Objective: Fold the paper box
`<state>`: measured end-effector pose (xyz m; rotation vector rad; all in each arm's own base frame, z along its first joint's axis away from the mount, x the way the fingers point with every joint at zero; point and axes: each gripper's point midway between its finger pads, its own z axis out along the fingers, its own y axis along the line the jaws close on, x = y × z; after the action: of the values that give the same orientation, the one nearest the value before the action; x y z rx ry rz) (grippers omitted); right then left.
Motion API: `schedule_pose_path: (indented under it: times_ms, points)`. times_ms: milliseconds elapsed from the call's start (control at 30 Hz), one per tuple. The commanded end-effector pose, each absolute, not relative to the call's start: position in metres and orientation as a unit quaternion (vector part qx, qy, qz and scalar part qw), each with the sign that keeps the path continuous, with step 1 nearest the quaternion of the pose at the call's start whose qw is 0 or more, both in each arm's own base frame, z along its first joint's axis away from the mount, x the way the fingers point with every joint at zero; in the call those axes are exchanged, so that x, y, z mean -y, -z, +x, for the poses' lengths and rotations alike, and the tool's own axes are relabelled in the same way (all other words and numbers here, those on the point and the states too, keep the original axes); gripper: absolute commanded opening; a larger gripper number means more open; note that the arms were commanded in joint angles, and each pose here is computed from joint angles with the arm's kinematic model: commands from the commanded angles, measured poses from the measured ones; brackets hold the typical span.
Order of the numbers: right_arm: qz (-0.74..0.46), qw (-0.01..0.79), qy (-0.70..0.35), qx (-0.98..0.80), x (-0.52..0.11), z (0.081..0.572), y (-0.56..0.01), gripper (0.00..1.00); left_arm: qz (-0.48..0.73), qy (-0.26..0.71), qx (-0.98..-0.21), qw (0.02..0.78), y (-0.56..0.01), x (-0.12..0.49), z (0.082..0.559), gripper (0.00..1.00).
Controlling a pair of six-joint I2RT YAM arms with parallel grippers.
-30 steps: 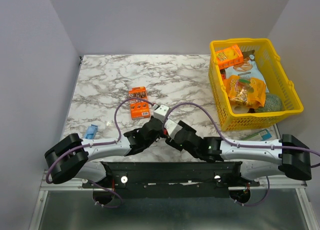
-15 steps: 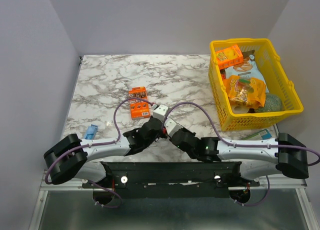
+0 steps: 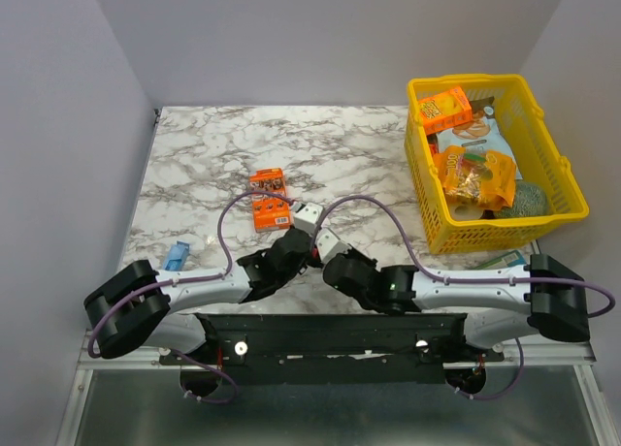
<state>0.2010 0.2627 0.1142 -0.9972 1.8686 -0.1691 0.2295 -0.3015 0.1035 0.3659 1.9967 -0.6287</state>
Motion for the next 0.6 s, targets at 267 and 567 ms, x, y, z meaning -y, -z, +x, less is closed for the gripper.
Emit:
schedule_pose_path:
  times_ms: [267,567]
  points:
    - [-0.315,0.420,-0.048,-0.850,-0.254,0.178,-0.124,0.74,0.243,0.202,-0.860,0.401,-0.030,0.273,0.187,0.00]
    - [-0.064,0.385,-0.144,-0.909,-0.217,0.166,-0.149,0.86,0.181,0.162,-0.878,0.412,-0.029,0.252,0.196,0.00]
